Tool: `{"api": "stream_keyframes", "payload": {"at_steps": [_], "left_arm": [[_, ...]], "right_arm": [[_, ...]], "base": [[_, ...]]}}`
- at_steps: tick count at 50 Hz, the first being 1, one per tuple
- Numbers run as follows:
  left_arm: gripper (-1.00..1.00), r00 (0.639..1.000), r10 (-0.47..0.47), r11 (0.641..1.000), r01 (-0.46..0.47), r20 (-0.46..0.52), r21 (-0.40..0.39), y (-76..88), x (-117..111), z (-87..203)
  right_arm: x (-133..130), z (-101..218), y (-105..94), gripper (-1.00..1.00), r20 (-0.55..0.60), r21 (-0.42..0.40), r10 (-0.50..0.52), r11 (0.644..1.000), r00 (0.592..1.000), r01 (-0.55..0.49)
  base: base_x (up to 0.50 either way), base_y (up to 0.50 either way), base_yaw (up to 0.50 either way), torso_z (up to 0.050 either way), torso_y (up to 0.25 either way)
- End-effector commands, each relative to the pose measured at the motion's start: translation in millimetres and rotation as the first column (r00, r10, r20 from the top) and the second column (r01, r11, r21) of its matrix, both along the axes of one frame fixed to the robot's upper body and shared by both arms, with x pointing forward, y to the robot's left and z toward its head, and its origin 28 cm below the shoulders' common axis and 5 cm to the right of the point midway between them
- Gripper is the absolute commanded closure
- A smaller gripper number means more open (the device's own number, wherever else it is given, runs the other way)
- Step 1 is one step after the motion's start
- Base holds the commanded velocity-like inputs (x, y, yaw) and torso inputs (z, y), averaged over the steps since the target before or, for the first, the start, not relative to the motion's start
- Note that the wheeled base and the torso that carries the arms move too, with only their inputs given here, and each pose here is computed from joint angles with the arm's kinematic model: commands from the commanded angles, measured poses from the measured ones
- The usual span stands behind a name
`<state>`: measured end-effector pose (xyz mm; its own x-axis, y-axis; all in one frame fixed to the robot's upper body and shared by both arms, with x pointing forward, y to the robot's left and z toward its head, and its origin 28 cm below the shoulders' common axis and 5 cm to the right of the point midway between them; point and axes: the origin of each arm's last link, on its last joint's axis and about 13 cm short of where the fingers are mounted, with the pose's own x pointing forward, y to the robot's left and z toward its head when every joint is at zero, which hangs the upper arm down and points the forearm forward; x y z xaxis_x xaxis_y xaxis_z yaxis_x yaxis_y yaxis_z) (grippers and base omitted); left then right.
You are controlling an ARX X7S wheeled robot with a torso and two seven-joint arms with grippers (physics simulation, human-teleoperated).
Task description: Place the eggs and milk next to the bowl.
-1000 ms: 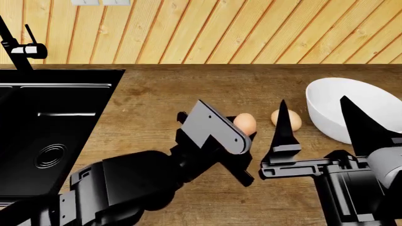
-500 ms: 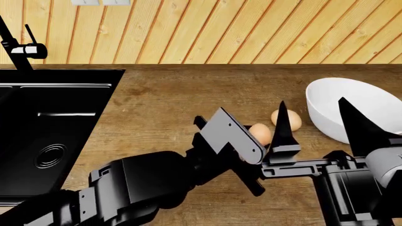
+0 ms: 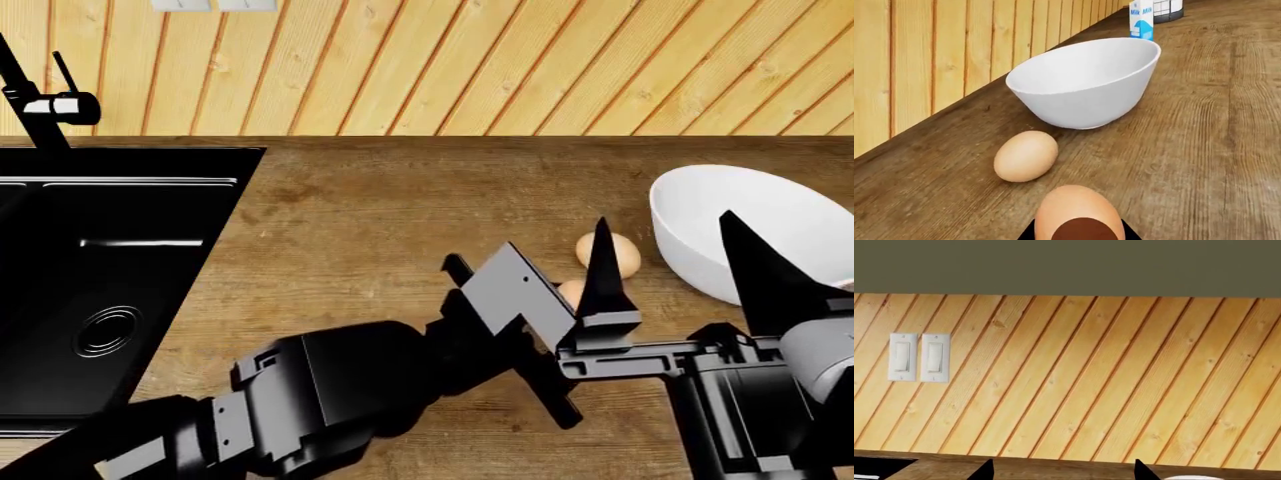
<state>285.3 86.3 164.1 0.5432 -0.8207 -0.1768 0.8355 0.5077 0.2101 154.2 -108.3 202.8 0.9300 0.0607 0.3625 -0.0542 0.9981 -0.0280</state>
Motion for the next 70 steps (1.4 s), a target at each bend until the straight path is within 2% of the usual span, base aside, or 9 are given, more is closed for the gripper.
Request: {"api": "stream_keyframes", "payload": {"at_steps": [1,28,37,45,59,70], "left_arm": [[1.00,1.000,-0.002,1.000,0.002,-0.002,-0.004,-10.6,8,2],[1.00,0.999,-0.047,0.998,0.047,0.001,-0.041,-31.3,29,11],[1.00,0.993,-0.115,0.993,0.115,0.008,-0.018,-37.4,24,9],[1.00,0.991,-0.136,0.991,0.136,0.002,-0.001,-43.6,26,5],[1.00,0.997,-0.070,0.997,0.070,-0.010,-0.022,-53.4,43,6],[1.00,0.996,-0.083,0.997,0.083,-0.024,-0.006,-56.0,41,-2]], "right_arm": [[1,-2,-0.3,-1.00,-0.003,0.004,0.002,1.000,1.000,-0.002],[4,-3,-0.7,-1.00,-0.012,0.008,0.005,1.000,1.000,-0.005],[4,-3,-1.5,-1.00,-0.008,0.009,0.004,1.000,1.000,-0.004],[5,-3,-1.8,-1.00,-0.009,0.008,0.004,1.000,1.000,-0.004],[7,-5,-2.2,-1.00,-0.012,0.011,0.005,1.000,1.000,-0.005],[7,-7,-2.4,-1.00,-0.017,0.014,0.003,1.000,1.000,-0.003]], "base": [[0.00,0.00,0.00,0.000,0.000],[0.00,0.00,0.00,0.000,0.000],[0.00,0.00,0.00,0.000,0.000],[0.00,0.00,0.00,0.000,0.000],[0.00,0.00,0.00,0.000,0.000],[0.00,0.00,0.00,0.000,0.000]]}}
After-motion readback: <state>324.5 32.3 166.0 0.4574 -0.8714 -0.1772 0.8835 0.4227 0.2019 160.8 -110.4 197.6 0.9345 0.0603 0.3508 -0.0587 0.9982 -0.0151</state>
